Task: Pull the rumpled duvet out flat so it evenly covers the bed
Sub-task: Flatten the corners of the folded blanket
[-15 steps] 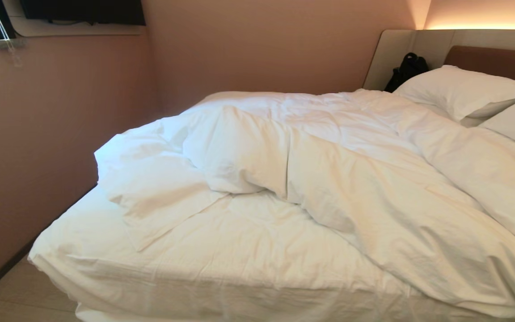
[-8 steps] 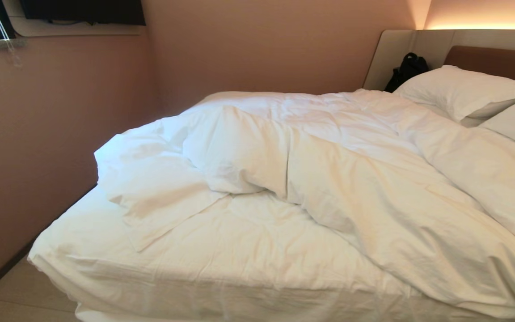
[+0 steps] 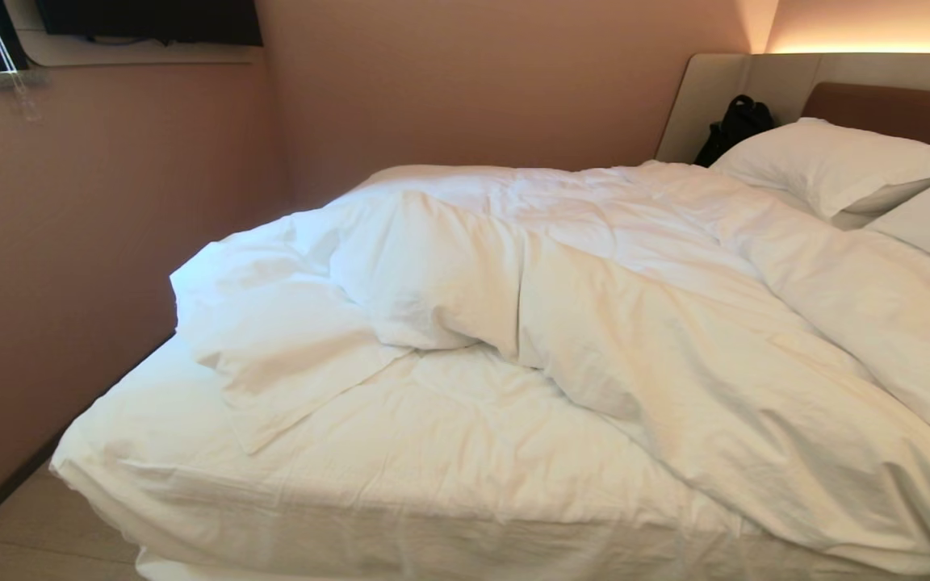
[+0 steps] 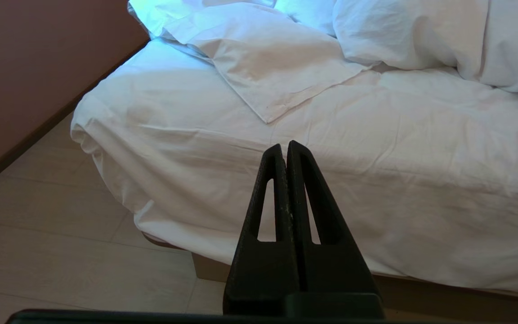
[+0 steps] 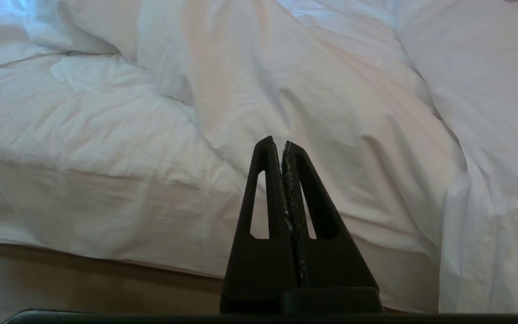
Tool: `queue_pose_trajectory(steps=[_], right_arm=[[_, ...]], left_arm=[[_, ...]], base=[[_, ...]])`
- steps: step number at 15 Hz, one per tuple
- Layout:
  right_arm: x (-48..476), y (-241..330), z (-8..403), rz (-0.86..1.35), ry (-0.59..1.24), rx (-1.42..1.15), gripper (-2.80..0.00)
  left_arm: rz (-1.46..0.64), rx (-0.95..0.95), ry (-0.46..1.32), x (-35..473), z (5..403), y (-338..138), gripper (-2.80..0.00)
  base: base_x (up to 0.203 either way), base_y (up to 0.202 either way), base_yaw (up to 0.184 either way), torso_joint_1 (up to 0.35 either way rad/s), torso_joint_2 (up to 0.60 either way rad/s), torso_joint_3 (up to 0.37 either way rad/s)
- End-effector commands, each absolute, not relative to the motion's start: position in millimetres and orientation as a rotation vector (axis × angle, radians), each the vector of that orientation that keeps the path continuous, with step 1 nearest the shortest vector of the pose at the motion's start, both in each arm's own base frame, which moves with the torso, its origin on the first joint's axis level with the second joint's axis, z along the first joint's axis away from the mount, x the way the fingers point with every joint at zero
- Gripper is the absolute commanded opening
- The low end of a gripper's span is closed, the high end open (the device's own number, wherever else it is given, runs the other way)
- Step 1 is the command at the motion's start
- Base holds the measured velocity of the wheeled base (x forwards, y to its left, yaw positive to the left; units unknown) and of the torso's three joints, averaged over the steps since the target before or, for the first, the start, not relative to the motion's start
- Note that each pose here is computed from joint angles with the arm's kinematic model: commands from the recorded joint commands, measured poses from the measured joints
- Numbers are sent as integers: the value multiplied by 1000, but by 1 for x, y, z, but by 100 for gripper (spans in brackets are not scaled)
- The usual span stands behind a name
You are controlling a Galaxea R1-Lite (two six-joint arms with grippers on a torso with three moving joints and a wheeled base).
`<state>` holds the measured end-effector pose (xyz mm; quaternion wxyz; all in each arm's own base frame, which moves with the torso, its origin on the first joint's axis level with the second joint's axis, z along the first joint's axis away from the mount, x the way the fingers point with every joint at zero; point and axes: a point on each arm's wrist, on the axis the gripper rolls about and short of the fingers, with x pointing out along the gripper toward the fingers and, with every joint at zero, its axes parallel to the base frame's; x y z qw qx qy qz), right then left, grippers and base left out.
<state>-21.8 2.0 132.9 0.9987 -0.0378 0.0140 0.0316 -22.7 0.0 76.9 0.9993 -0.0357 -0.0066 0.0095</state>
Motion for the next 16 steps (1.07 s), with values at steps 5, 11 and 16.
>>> queue_pose_trajectory(steps=[5,11,16], right_arm=[[72,3,174,203,329,-120,-280],[155,10,151,290,518,-238,-280],[206,35,126,285,673,-440,-280]], left_arm=[[19,-72,-13,-23,77,0,-280],[19,-72,-13,-23,77,0,-280],[21,-72,-13,-23,77,0,-280]], base=[[0,0,0,0,0,0],[0,0,0,0,0,0],[0,0,0,0,0,0]])
